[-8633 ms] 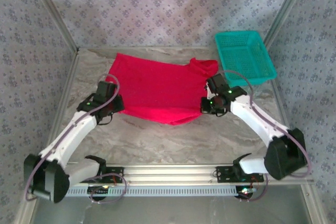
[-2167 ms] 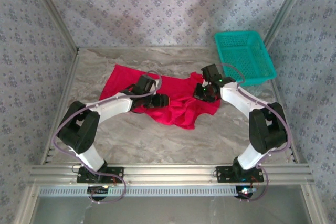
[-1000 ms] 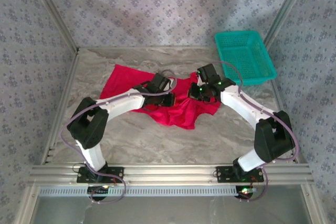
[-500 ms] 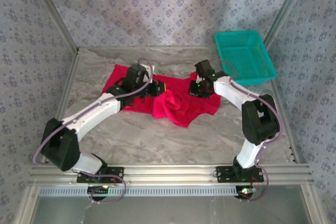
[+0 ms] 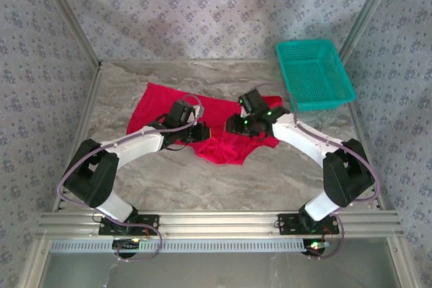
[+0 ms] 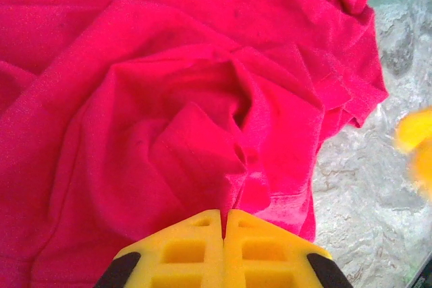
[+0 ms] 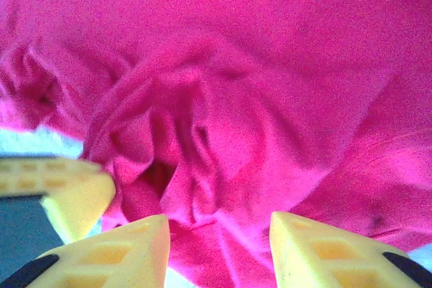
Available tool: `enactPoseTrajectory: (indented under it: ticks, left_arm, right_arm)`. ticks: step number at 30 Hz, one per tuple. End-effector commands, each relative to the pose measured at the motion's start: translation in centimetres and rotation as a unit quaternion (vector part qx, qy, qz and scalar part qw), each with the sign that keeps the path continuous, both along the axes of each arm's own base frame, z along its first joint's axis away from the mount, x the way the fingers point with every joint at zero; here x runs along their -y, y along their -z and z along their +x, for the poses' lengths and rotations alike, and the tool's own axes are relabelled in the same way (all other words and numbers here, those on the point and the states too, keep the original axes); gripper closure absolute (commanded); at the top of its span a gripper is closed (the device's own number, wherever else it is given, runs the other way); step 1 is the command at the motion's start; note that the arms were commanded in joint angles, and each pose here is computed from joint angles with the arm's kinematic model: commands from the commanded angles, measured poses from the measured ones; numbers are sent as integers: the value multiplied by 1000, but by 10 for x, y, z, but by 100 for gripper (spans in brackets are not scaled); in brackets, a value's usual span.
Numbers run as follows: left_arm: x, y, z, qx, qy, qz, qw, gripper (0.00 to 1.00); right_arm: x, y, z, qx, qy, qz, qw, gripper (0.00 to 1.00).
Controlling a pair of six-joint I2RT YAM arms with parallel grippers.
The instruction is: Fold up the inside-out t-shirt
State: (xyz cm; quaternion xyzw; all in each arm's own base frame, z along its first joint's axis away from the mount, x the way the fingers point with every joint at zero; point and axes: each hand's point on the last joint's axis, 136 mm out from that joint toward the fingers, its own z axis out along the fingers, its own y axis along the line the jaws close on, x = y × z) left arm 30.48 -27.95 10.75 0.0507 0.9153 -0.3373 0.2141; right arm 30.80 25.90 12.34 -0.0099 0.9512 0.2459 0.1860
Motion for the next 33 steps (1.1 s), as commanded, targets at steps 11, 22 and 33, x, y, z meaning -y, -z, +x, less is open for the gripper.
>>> enactPoseTrajectory:
  ticks: [11,22,33]
  left_arm:
    - [-49,-31,18,23,-103,-47,993,100]
    - [-74,-36,21,29,-129,-43,990,100]
    - [-58,-57,46,39,-121,-69,990,100]
  right_arm:
    - [-83,44,-1,-23,35,73,996,48]
    - [-53,6,18,14,46,6,999,100]
    - [61,-74,22,94,126,7,988,100]
